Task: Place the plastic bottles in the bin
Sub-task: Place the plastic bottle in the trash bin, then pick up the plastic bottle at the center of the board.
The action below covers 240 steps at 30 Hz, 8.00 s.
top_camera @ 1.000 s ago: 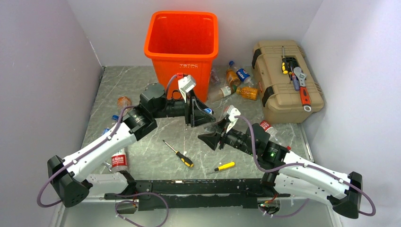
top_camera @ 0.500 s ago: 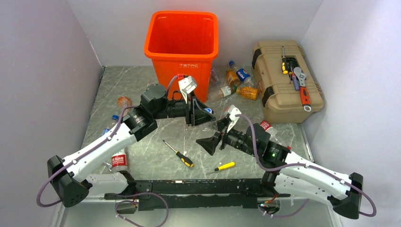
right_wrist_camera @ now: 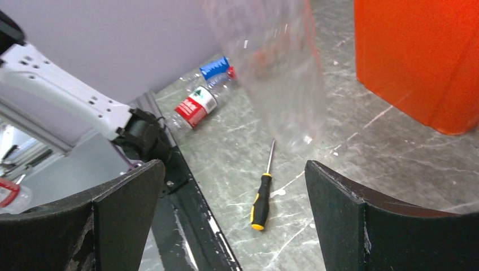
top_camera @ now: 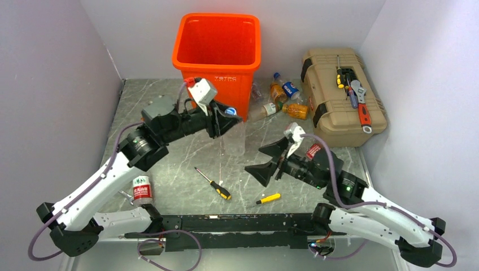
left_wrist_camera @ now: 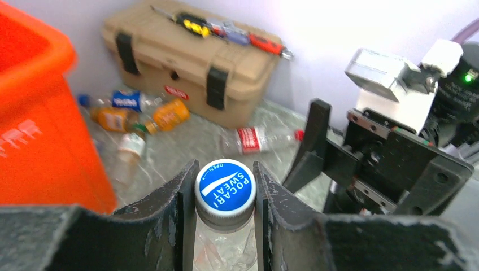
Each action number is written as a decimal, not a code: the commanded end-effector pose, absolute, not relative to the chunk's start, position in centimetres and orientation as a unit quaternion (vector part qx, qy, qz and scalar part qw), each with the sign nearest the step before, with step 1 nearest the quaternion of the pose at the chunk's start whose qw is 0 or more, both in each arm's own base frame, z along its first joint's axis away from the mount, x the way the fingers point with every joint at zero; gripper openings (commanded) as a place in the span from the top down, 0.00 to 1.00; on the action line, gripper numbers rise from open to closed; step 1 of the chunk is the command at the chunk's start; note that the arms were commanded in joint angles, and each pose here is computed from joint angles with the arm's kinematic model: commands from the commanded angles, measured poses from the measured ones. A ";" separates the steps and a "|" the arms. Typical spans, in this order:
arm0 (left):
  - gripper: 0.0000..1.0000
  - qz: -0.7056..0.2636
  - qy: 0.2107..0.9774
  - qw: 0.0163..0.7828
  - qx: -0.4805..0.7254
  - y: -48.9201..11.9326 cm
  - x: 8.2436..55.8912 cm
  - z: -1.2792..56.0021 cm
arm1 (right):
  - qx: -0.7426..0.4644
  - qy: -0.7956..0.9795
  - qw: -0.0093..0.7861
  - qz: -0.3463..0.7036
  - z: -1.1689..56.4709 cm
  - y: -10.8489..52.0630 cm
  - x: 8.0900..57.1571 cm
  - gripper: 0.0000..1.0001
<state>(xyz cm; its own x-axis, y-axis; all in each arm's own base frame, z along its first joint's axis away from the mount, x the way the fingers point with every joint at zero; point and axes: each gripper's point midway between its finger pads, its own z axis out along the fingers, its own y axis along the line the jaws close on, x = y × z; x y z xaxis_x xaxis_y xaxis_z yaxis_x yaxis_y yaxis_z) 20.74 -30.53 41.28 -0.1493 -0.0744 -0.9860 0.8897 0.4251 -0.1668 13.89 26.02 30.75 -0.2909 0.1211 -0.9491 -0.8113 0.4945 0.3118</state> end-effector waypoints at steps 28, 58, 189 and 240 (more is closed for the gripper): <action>1.00 -0.259 0.416 0.864 0.116 -17.9 33.1 66.9 | -0.120 0.742 0.527 0.396 22.0 22.6 15.7 0.02; 1.00 -0.293 0.741 0.573 0.192 -23.8 54.7 38.5 | -0.080 0.774 0.562 0.280 19.7 18.6 18.1 0.01; 0.14 0.062 0.949 0.249 -0.182 5.2 35.5 4.6 | -0.068 0.786 0.551 0.271 16.5 20.3 19.3 0.00; 1.00 -0.397 0.557 0.656 0.319 -18.0 19.8 42.9 | -0.077 0.797 0.546 0.246 19.4 20.2 19.6 0.01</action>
